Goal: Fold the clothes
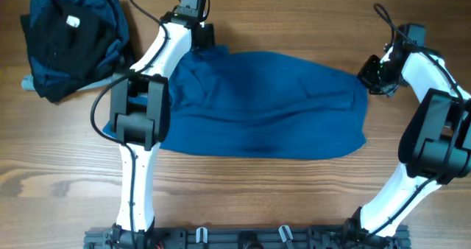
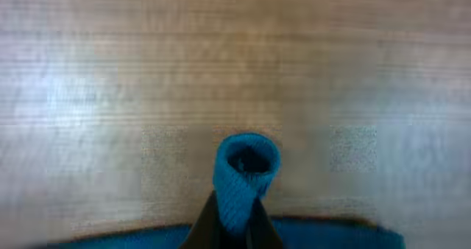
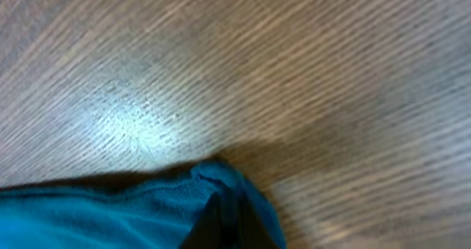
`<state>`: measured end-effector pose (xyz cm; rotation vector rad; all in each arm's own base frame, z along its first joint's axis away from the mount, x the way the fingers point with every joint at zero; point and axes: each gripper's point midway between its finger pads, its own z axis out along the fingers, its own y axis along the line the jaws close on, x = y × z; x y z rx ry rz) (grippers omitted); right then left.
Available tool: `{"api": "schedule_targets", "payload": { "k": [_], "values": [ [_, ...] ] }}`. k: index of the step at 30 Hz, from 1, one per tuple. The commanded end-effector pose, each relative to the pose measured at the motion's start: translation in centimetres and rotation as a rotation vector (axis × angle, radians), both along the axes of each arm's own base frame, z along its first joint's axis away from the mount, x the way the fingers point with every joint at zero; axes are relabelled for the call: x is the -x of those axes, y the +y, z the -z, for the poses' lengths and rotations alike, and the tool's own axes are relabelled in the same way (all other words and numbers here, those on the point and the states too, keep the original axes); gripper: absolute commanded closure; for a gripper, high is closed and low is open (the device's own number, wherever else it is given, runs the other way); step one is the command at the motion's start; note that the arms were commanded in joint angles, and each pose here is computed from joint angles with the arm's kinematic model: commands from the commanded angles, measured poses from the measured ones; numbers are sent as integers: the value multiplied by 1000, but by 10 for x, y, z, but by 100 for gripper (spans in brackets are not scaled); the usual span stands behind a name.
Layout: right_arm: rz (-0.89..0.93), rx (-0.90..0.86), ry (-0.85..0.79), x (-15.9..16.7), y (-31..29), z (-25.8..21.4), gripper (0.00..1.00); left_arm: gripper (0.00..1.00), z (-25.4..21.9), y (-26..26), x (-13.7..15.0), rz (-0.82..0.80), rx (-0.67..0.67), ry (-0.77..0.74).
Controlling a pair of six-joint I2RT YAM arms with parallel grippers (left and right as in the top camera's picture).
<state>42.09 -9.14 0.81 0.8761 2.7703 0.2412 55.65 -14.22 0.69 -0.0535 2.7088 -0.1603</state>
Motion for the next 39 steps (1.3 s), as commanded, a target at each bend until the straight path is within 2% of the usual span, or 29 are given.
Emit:
{"api": "schedule_targets", "payload": {
  "k": [1,9,15,23,31,36,39],
  "values": [
    [11,4,-19,2,2,-23,96,96,-44,-1,7,11,12,-25],
    [14,4,19,22,5,-44,96,96,-109,8,43,9,5,4],
    [77,85,178,68,-5,-56,96,96,-97,45,86,-170,-101,183],
    [201,181,259,88,-22,-58,96,96,-94,110,99,-365,-116,270],
    [209,175,283,94,-23,-58,96,96,-92,139,117,-423,-126,351],
    [218,173,313,107,-25,-66,96,96,-92,141,157,-416,-171,509],
    [221,179,301,113,-24,-78,96,96,-94,143,167,-415,-182,550]
  ]
}}
